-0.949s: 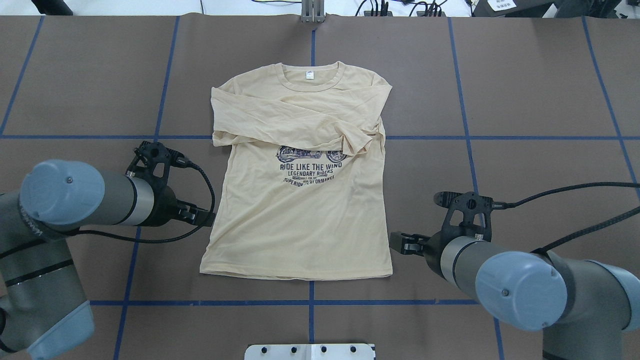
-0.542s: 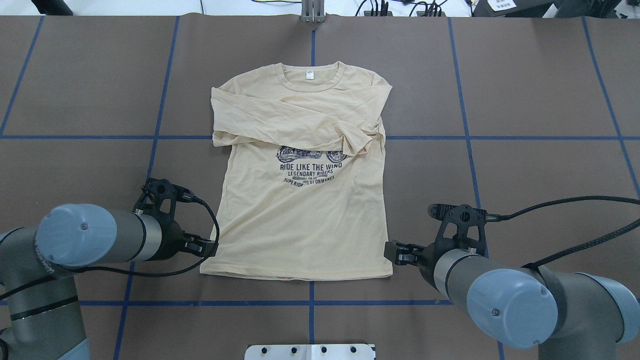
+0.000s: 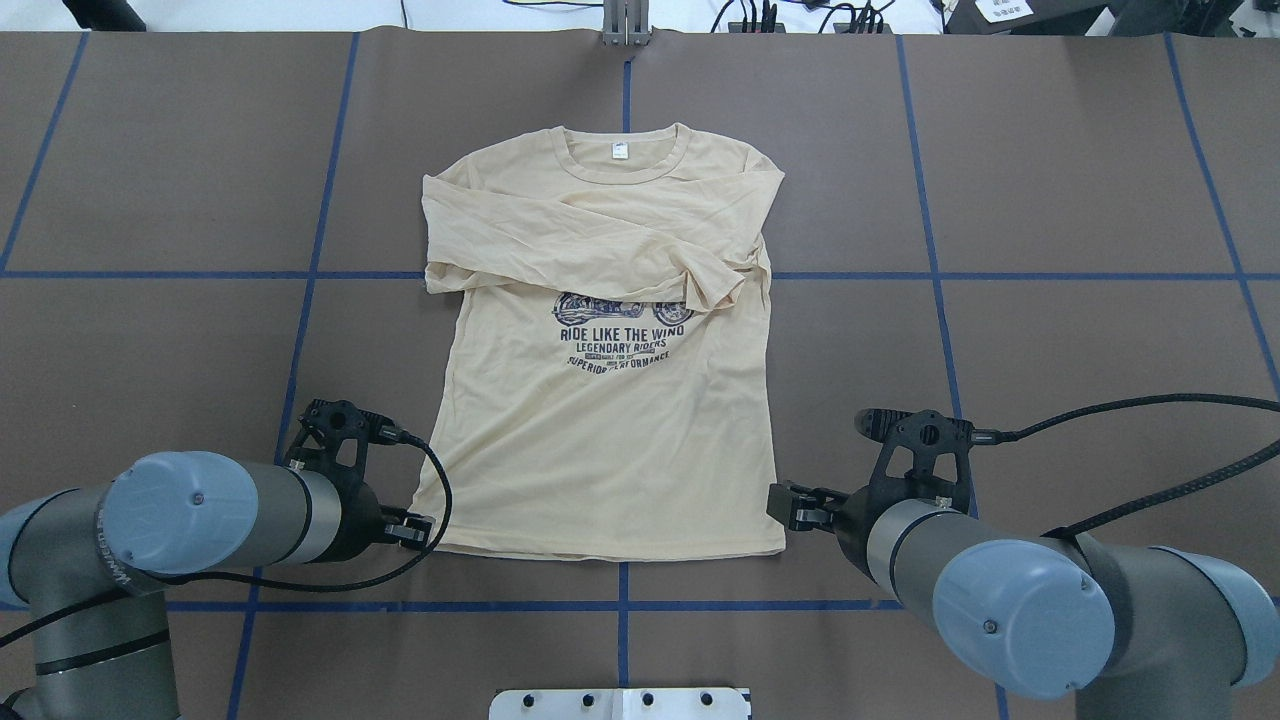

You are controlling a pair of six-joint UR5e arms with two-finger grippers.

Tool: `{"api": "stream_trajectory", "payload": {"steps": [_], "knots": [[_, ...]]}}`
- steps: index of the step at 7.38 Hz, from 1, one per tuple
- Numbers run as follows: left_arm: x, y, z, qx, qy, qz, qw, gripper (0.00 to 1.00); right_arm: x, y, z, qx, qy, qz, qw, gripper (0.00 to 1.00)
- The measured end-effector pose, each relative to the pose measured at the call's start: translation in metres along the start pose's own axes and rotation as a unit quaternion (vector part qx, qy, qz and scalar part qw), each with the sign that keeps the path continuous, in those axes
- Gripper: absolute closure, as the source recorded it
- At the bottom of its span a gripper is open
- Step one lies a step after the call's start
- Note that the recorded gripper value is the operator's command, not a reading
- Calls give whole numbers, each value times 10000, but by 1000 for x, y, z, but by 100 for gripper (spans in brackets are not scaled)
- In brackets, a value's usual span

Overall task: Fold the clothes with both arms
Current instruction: 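Release the sleeve and move both grippers to the hem nearest the robot, then grasp the hem corners with both grippers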

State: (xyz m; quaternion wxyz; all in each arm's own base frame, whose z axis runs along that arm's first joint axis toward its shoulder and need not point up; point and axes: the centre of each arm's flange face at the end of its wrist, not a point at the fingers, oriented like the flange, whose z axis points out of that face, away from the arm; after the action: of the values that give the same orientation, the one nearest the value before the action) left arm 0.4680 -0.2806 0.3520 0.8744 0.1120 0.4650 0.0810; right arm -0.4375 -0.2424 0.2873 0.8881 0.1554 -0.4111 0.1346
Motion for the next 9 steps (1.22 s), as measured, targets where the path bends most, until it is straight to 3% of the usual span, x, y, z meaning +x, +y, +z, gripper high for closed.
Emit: {"api": "stream_trajectory", "payload": {"steps": [2, 7, 8, 9], "knots": [[-1, 2, 4, -29, -39, -366, 9993, 54, -1, 0, 0, 15, -9, 2, 10000, 0], [-6, 6, 17, -105, -133, -443, 9989, 55, 0, 1, 1, 13, 6, -5, 10000, 0], [-5, 7, 18, -113, -128, -438, 9989, 62, 0, 2, 2, 6, 10, -11, 10000, 0], [-4, 8, 18, -125, -119, -428, 9989, 62, 0, 3, 3, -1, 16, -15, 10000, 0]]}}
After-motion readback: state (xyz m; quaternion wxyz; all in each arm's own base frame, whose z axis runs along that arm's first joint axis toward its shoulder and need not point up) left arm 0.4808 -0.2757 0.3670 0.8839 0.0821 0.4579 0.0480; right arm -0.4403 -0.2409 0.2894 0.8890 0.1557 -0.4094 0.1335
